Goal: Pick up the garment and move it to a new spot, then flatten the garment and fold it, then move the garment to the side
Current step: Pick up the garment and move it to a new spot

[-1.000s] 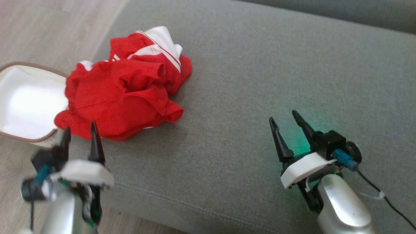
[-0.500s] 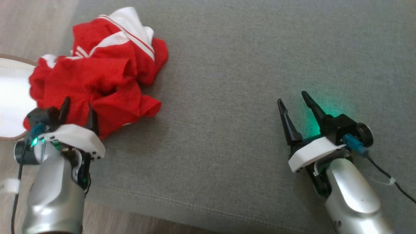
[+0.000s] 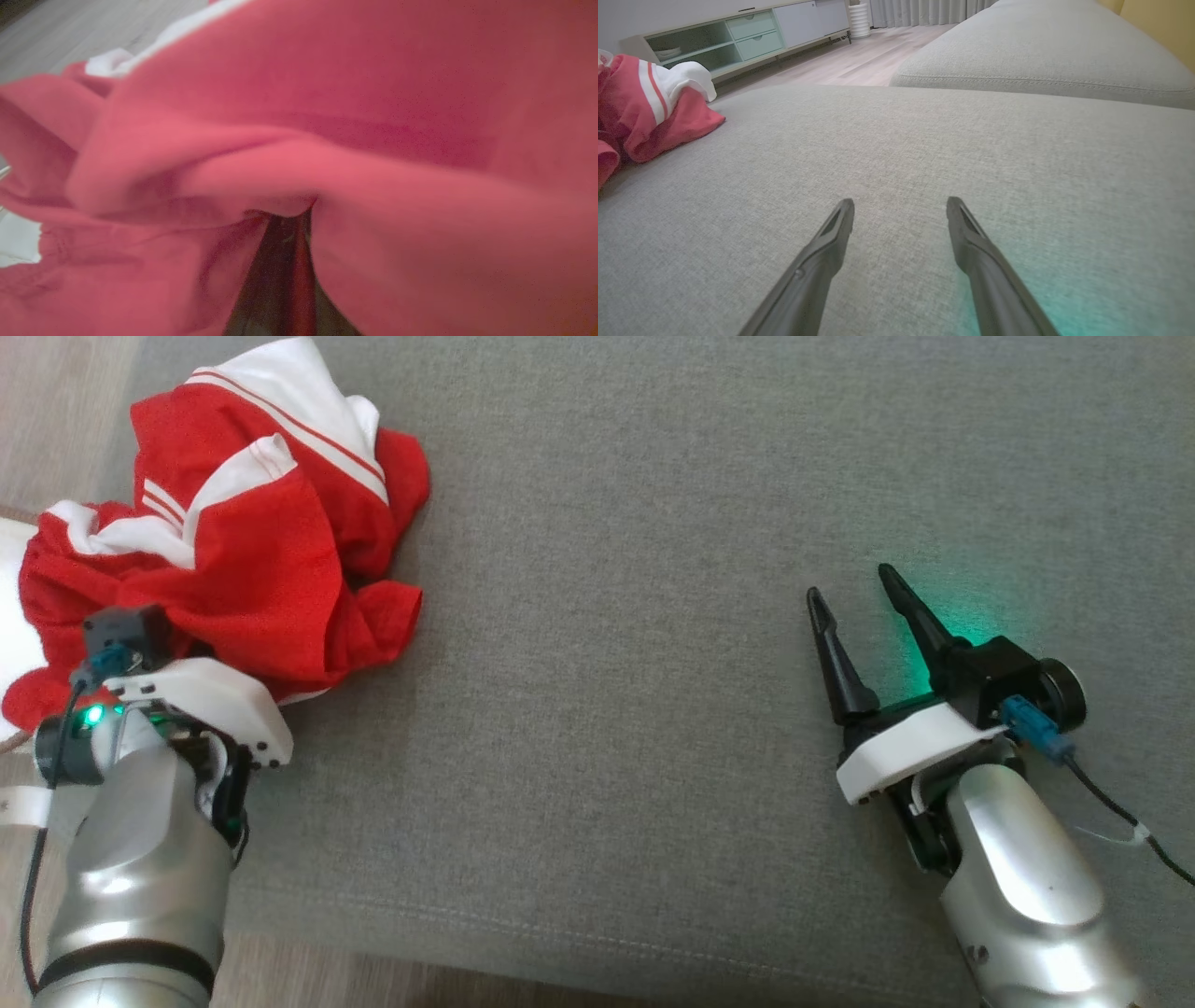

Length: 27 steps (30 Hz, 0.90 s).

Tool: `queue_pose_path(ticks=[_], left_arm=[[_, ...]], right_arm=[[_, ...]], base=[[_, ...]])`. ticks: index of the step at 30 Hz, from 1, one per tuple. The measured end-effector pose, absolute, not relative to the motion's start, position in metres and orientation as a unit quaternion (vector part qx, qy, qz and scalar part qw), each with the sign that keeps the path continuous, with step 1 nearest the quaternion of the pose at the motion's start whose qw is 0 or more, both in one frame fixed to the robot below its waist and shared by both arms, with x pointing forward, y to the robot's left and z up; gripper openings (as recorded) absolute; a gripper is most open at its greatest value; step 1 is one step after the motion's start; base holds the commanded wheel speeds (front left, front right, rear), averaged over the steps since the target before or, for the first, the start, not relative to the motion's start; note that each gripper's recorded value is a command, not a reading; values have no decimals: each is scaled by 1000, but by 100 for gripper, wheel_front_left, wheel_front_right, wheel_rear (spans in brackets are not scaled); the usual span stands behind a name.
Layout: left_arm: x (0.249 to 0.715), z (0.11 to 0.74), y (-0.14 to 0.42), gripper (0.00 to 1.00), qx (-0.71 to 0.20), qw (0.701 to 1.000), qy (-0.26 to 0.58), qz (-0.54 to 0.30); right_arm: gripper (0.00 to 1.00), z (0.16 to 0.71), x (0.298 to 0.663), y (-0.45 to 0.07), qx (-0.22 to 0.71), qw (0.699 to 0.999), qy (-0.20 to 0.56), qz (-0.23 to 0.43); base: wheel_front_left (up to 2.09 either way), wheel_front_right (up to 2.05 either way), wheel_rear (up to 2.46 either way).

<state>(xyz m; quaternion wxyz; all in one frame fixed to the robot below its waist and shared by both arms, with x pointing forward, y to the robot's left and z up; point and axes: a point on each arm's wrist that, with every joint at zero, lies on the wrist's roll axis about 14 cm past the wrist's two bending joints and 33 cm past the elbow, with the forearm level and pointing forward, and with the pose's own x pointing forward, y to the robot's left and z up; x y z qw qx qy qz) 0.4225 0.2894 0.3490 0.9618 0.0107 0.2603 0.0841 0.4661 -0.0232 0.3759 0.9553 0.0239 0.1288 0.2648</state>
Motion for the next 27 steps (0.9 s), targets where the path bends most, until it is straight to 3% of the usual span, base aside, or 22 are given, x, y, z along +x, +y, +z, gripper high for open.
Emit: queue_pose_path(ticks=[6,13,21,27], left_arm=[[434,376,300,0,31,970,221,98],[480,477,297,0,82,991,66,77],[509,550,242,0,92,994,-50,-1],[526,580,167,0,73,988,-109,-86]], right_arm=[[100,388,467,-34,20,961,118,248],[100,410,461,-37,25,966,98,238],[100,423,448,-63,30,975,91,202],[100,433,442,-91,36,983,80,163]], base=[[0,0,0],[0,0,0],[0,0,0],[0,0,0]])
